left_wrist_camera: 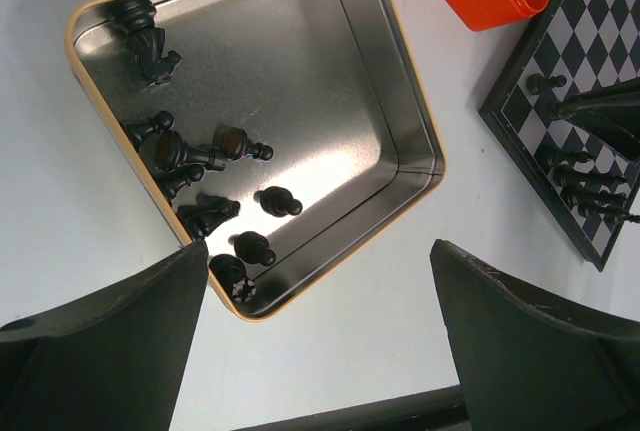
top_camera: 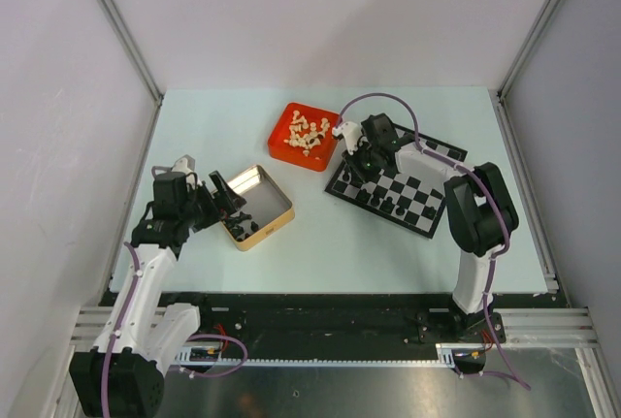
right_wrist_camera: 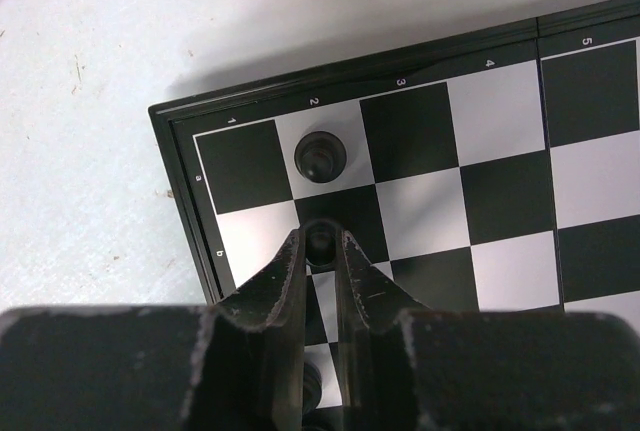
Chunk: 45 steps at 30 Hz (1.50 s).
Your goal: Set up the chess pieces on the board
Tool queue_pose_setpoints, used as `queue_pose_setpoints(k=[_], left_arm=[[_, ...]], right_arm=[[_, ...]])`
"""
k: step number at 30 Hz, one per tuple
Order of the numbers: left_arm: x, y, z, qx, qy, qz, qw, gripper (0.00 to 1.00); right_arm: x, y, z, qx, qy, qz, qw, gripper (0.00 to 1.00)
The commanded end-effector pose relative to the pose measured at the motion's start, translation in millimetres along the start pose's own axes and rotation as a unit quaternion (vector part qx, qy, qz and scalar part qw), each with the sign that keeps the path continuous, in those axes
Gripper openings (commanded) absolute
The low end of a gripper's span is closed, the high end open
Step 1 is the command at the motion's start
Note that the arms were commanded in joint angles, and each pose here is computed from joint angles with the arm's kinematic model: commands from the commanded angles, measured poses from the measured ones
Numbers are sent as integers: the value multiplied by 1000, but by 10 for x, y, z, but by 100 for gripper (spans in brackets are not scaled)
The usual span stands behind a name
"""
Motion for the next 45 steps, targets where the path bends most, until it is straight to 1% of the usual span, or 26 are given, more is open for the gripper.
queue_pose_setpoints(k=[1,18,20,25,29,32,45], left_arm=[[52,-18,-7,-10,-12,-1,1000,96],[54,-22,-15,-12,-9,1,1000,96],[50,-21,-15,-12,-9,1,1000,96],[44,-20,-14,-13,-10,1,1000,96],[25,-12,-14,-12,-9,1,1000,96],[13,-9,-12,-13,-9,2,1000,96],[6,-6,-12,-13,-9,2,1000,96]], right_arm=[[55,-45,-20,-11,-13,2,1000,17],[6,-64,-71,-16,-1,0,1000,20],[5,-57,-72,-16,-1,1,1000,22],[17,-39,-55,-14,-2,1,1000,30],[48,-29,-23,-14,-8,4,1000,32],[70,-20,-1,-15,-12,5,1000,32],[93,-34,-7,-20,-18,5,1000,23]])
Point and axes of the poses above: each gripper's point midway between its finger pads, its own z axis back along the fingers, its own y axis along the line the jaws close on, x = y × z, the point moved 8 cm from there along z, back along the fingers, and after that the axes turned 6 degrees about -z, right-handed, at the moved point
